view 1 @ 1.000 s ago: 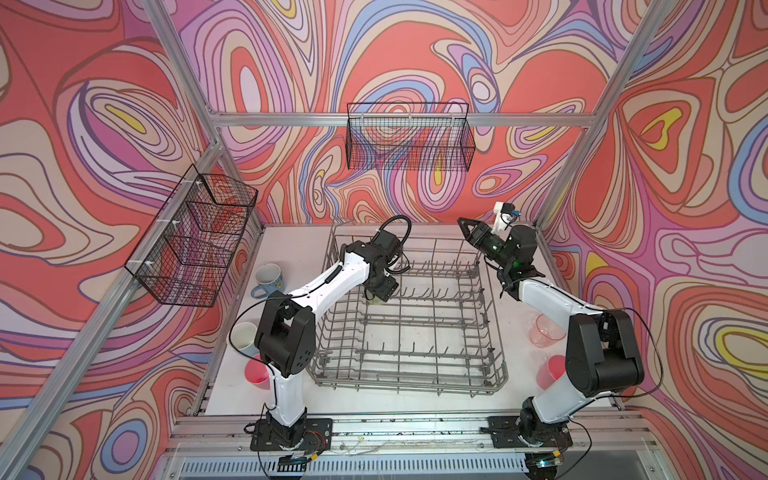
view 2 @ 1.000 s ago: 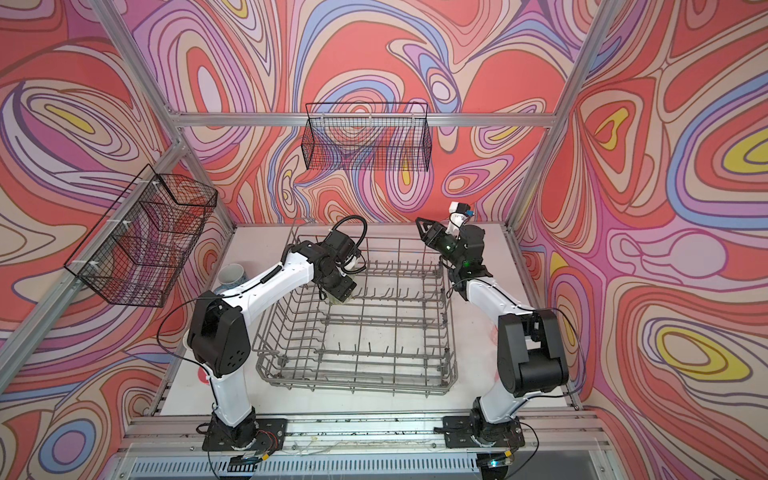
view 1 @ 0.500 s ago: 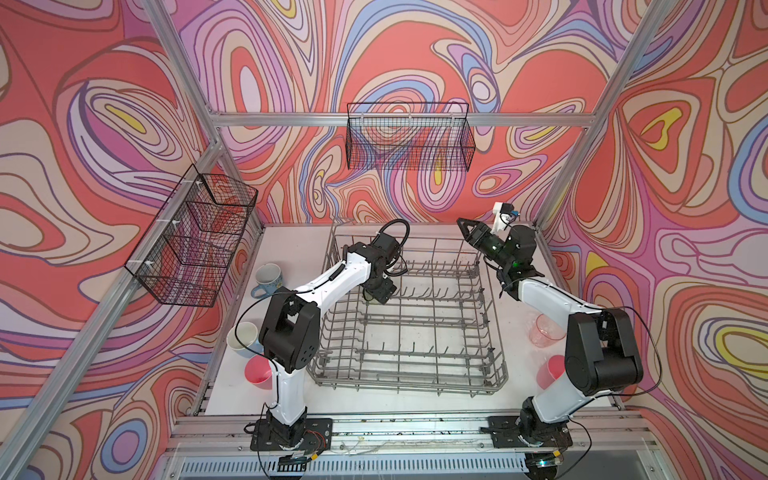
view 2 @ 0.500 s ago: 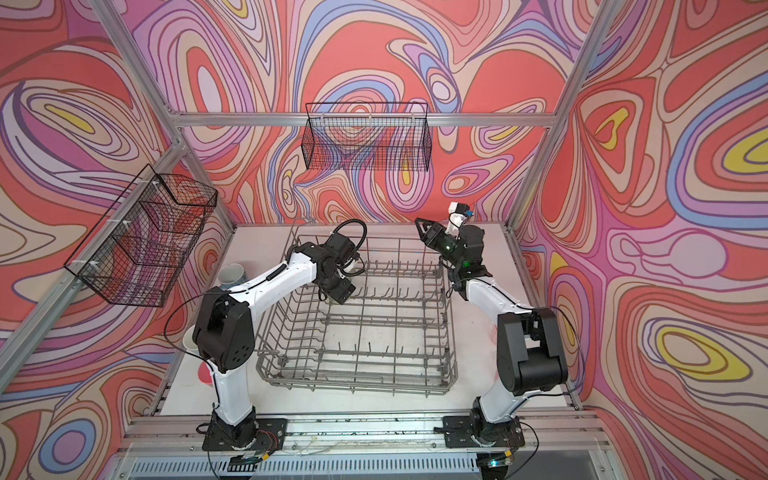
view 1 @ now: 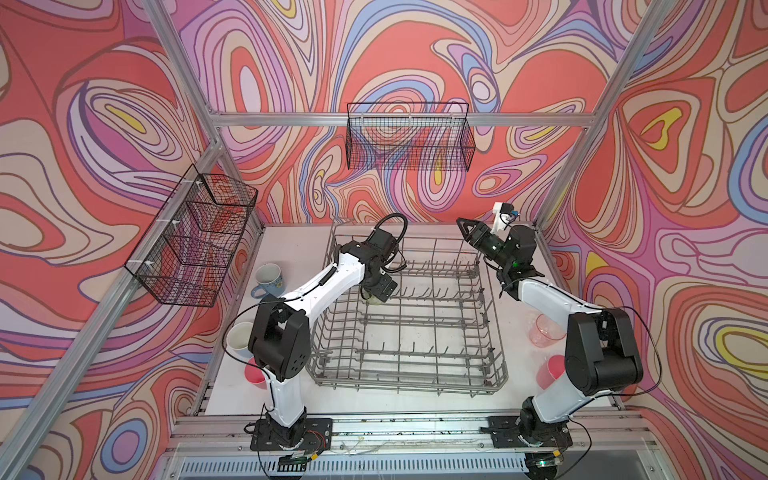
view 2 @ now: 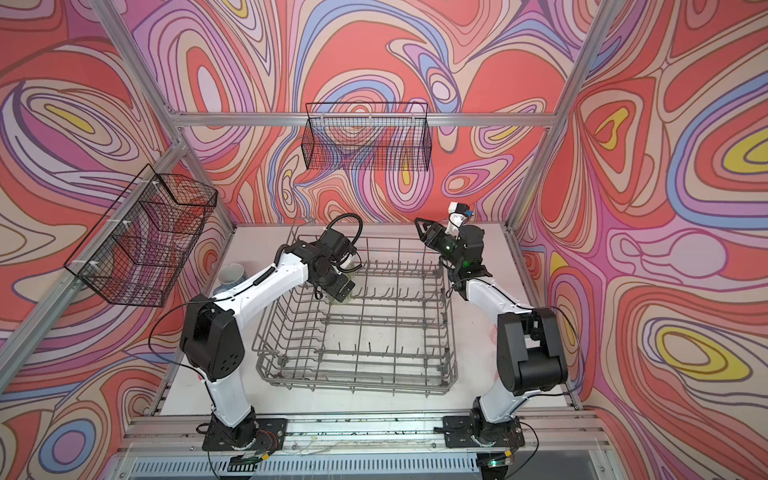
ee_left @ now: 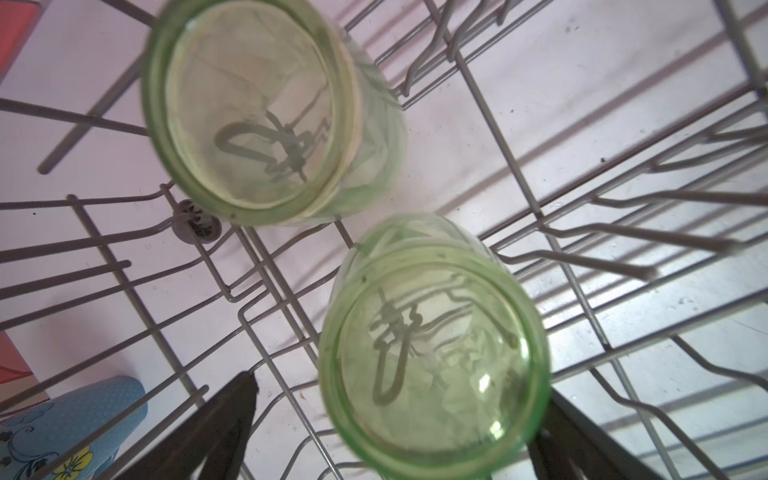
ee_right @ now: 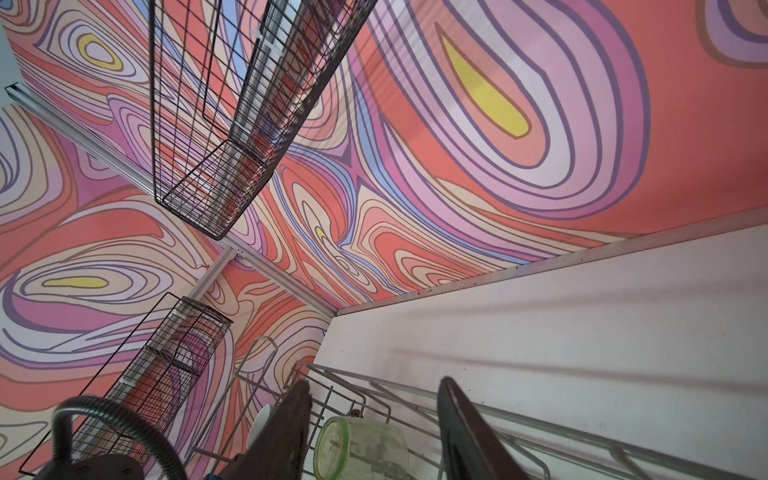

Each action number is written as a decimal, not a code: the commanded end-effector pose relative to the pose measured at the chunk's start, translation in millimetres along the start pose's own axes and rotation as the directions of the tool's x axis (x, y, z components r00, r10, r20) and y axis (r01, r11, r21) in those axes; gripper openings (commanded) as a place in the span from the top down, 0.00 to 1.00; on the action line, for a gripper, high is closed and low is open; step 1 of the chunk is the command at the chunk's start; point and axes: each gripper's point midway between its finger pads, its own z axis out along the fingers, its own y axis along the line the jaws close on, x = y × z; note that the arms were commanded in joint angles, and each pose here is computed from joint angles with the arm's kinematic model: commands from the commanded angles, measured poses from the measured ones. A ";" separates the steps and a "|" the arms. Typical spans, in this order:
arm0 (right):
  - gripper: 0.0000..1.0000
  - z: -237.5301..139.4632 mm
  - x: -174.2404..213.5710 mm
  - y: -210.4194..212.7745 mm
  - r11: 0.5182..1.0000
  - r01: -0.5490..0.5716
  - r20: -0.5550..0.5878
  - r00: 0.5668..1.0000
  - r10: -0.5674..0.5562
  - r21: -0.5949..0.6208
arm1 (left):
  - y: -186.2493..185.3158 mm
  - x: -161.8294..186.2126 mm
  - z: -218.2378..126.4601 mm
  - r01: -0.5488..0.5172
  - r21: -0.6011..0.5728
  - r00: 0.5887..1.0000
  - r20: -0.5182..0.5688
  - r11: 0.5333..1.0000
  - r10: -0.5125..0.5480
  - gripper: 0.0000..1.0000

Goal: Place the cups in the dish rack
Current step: 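Lower the green glass into the rack beside the first glass, then open the left gripper and lift it toward the blue mug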

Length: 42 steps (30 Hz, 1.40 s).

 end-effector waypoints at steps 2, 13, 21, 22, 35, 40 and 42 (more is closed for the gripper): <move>0.49 1.1 0.9 -1.5 1.000 0.010 0.001 1.000 -0.010 -0.013 | -1.1 -11.6 -30.5 0.019 0.027 0.995 0.098 0.999 -0.021 0.00; 0.49 0.7 0.8 -2.2 1.000 0.011 0.002 1.000 -0.011 -0.009 | 0.9 -35.7 -86.0 0.051 0.038 0.970 0.236 0.998 -0.059 0.02; 0.49 1.6 2.4 -2.6 1.000 0.004 -0.002 1.000 -0.004 -0.012 | 34.4 -34.3 -134.4 0.140 -0.075 0.958 0.263 0.987 -0.116 0.04; 0.49 2.0 3.2 -2.4 1.000 0.003 -0.004 1.000 -0.004 -0.014 | 39.4 -32.9 -140.4 0.161 -0.077 0.954 0.268 0.984 -0.135 0.05; 0.50 10.8 15.4 16.7 0.996 0.086 -0.044 0.995 -0.087 -0.015 | 105.4 -1.2 -172.7 0.369 -0.111 0.896 0.306 0.923 -0.321 0.09; 0.50 20.1 31.9 45.4 0.981 0.185 -0.092 0.978 -0.189 -0.059 | 141.6 17.7 -164.8 0.472 -0.158 0.860 0.301 0.868 -0.413 0.11; 0.50 22.0 38.5 58.7 0.968 0.238 -0.104 0.964 -0.246 -0.082 | 154.6 26.6 -158.4 0.510 -0.173 0.843 0.292 0.842 -0.451 0.11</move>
